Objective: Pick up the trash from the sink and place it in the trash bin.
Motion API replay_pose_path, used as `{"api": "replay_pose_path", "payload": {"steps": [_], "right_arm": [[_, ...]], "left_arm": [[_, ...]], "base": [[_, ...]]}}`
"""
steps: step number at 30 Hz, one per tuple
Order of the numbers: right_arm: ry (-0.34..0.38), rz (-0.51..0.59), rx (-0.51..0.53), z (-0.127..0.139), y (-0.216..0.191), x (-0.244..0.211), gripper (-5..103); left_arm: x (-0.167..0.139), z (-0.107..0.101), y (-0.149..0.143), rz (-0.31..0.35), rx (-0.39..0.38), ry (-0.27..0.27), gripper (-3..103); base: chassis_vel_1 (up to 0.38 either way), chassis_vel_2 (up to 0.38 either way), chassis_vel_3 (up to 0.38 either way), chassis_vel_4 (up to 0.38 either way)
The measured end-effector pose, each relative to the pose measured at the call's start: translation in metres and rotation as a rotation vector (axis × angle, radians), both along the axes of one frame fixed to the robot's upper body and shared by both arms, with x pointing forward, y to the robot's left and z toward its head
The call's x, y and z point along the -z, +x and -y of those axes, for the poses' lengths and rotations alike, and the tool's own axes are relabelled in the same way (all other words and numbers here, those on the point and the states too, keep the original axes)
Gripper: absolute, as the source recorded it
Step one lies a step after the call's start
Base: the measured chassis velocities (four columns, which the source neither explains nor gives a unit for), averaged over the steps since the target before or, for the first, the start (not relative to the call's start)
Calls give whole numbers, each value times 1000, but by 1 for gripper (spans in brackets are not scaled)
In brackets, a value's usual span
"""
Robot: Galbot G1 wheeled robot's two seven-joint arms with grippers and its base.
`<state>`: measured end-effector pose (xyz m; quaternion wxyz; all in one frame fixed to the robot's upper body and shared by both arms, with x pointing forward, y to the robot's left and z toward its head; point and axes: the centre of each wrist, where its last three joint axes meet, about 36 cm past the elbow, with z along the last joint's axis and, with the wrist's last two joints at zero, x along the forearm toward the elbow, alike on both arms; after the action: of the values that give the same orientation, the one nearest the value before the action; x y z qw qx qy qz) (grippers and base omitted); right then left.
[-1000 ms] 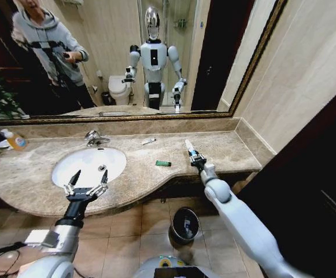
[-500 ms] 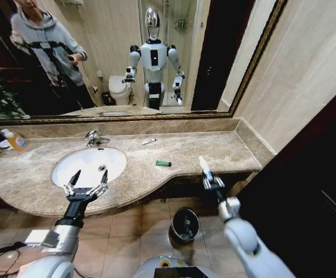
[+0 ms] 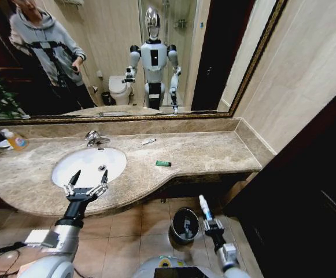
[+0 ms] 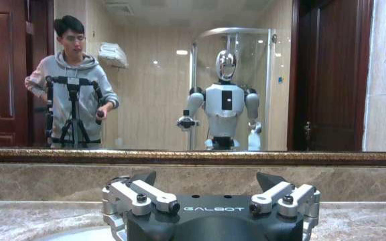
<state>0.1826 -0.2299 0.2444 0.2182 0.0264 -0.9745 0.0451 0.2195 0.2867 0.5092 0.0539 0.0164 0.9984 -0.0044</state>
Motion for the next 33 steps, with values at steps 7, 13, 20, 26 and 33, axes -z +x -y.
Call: {"api": "replay_pose_path", "payload": {"steps": [7,13,20,26,33], "right_arm": [[-93,-123,-75,-4,16,76,30],[-151,-207,-122,-10,31,117,30],[-194,-272,-145,-13,50,148,30],[-210,-294,-160,-18,64,161,30],[-217,-280,-172,-24,77,167,30]], "left_arm": [[0,0,0,0,0,0,100],[0,0,0,0,0,0,100],[0,0,0,0,0,0,100],[0,0,0,0,0,0,100],[0,0,0,0,0,0,100]], "base": [[0,0,0,0],[0,0,0,0],[0,0,0,0],[0,0,0,0],[0,0,0,0]]}}
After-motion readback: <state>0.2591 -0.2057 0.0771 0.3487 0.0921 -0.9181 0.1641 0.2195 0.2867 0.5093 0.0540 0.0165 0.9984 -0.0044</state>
